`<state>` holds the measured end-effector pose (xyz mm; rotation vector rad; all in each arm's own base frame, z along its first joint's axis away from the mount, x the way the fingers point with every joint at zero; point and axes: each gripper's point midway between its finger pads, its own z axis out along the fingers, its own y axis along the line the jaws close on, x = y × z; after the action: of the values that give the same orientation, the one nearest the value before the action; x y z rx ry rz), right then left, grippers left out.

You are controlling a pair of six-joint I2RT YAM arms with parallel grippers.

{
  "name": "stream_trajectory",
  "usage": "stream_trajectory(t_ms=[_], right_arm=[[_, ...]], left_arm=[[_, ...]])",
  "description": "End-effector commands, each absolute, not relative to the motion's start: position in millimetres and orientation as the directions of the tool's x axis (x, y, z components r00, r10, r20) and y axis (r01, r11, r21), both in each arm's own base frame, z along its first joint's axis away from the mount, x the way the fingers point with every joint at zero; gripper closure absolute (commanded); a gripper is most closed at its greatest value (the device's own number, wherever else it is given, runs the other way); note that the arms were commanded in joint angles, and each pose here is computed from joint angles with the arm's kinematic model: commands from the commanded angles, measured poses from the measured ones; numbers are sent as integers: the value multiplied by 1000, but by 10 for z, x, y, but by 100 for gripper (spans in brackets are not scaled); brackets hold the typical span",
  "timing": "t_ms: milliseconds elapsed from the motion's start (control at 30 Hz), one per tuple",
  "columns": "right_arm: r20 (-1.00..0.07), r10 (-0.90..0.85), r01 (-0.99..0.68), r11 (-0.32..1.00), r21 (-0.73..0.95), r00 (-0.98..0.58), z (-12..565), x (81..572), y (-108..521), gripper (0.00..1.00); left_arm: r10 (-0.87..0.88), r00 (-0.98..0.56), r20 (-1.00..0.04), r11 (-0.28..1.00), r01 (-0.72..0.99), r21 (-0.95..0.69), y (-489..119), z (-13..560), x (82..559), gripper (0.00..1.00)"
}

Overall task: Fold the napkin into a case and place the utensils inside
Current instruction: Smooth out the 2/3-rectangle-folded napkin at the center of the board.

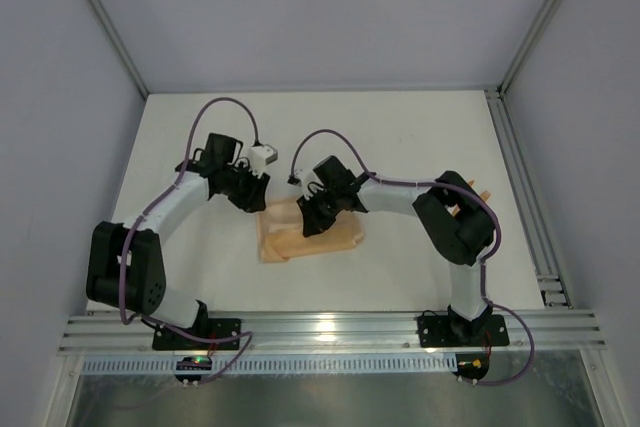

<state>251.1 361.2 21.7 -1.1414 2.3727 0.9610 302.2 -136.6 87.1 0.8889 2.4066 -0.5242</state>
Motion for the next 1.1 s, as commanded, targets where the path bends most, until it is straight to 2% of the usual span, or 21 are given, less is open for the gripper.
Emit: stream_trajectory(t_ms=[0, 67, 167, 300, 433, 533, 567, 633, 700, 933, 1067], right_arm=[[-510, -593, -782, 460, 421, -624, 67, 2469, 3552, 87], [-516, -587, -781, 457, 425, -624, 82, 2476, 3571, 87], [-517, -586, -781, 452, 431, -624, 84, 2475, 3597, 87], [-519, -583, -780, 451, 433, -625, 94, 2486, 3605, 87], [-518, -580, -777, 455, 435, -629, 96, 2488, 3608, 87], [-516, -580, -776, 454, 438, -630, 93, 2480, 3606, 87], [-517, -580, -777, 454, 437, -630, 93, 2486, 3602, 87], [-516, -582, -777, 450, 439, -628, 88, 2477, 3602, 87], [-519, -584, -781, 442, 442, -624, 96, 2475, 3613, 87], [-526, -590, -789, 424, 445, -613, 112, 2460, 3604, 87], [-533, -596, -798, 407, 444, -601, 106, 2455, 3614, 87]], left_arm=[[543, -632, -553, 597, 754, -275, -1550, 905, 2681, 66], [596, -611, -520, 549, 783, -291, -1567, 833, 2485, 66], [643, -582, -498, 515, 810, -281, -1563, 736, 2372, 59], [656, -575, -489, 494, 817, -297, -1613, 652, 2327, 57], [667, -573, -476, 493, 819, -294, -1636, 575, 2339, 66], [675, -583, -452, 517, 811, -275, -1585, 481, 2373, 77], [676, -589, -443, 536, 806, -252, -1549, 454, 2413, 85], [665, -590, -458, 554, 801, -228, -1558, 443, 2502, 94], [653, -589, -476, 568, 797, -207, -1575, 454, 2599, 99], [648, -632, -425, 614, 764, -199, -1510, 253, 2710, 100], [592, -691, -414, 649, 714, -263, -1459, 170, 2801, 100]])
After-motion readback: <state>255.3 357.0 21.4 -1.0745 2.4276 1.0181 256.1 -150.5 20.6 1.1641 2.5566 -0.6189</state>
